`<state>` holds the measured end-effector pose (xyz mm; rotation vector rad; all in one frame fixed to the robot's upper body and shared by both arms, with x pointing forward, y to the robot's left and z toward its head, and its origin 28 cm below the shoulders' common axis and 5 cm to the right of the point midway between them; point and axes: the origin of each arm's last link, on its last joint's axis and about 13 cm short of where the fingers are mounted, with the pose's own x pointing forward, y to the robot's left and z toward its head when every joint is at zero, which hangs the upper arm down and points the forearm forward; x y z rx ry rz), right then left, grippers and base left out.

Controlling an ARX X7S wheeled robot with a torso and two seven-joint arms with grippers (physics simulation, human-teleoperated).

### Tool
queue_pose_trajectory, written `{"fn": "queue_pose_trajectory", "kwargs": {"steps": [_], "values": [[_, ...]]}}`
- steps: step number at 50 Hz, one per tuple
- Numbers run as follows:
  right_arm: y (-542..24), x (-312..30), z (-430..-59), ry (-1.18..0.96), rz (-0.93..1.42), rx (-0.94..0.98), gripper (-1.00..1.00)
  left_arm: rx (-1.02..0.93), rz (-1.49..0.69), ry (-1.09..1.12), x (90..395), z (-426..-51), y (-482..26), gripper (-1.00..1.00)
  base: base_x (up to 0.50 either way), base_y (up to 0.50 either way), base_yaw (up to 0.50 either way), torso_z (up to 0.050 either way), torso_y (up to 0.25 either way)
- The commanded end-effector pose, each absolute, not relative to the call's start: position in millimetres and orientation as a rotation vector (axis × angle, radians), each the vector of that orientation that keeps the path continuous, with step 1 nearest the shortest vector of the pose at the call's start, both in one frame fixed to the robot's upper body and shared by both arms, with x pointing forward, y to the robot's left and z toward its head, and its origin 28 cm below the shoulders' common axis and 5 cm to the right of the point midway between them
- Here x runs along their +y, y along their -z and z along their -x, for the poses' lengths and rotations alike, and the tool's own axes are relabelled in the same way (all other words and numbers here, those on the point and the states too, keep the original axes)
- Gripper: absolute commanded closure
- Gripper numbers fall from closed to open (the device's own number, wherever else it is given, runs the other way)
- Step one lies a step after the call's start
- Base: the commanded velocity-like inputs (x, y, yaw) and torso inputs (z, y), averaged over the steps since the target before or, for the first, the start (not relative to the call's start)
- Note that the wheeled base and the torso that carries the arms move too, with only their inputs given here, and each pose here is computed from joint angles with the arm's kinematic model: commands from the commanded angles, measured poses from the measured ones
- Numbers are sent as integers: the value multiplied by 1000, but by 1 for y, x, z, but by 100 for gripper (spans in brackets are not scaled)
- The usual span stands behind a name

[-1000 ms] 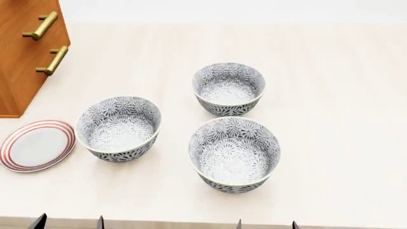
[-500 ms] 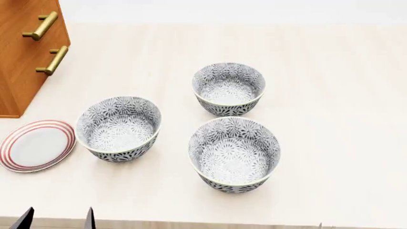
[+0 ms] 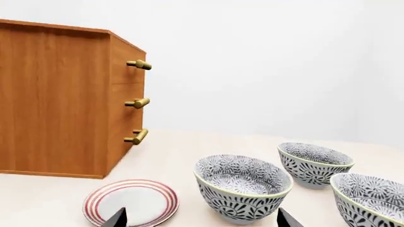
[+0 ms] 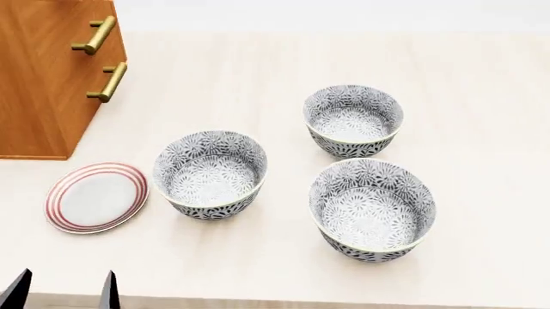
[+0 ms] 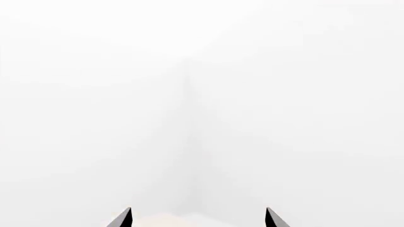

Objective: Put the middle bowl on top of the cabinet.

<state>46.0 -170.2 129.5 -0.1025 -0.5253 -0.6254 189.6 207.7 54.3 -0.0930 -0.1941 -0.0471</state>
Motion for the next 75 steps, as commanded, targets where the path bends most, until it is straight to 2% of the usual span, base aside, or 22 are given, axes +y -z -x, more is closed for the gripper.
{"fn": "queue_pose_trajectory", "kwargs": {"steps": [1,9,22,43,54,67,75], "values": [[-139,-170,-37,654,131,-560,-100,-350,132,97,209,-164,-91,-100,0,105,0,0,0],[-141,-171,-37,661,165,-543,-100,-398,181,-48,221,-160,-116,-100,0,193,0,0,0],[-143,-172,-36,667,161,-554,-100,-382,252,-33,224,-161,-120,-100,0,500,0,0,0],[-144,-173,-36,700,150,-533,-100,-375,253,-21,222,-161,-118,-100,0,55,0,0,0],[-144,-175,-36,746,179,-509,-100,-375,254,-7,222,-160,-118,-100,484,0,0,0,0],[-145,-175,-35,736,187,-524,-100,-366,255,-13,222,-161,-118,-100,15,2,0,0,0],[-146,-176,-35,743,181,-527,-100,-366,254,-8,222,-160,-118,-100,500,122,0,0,0]]}}
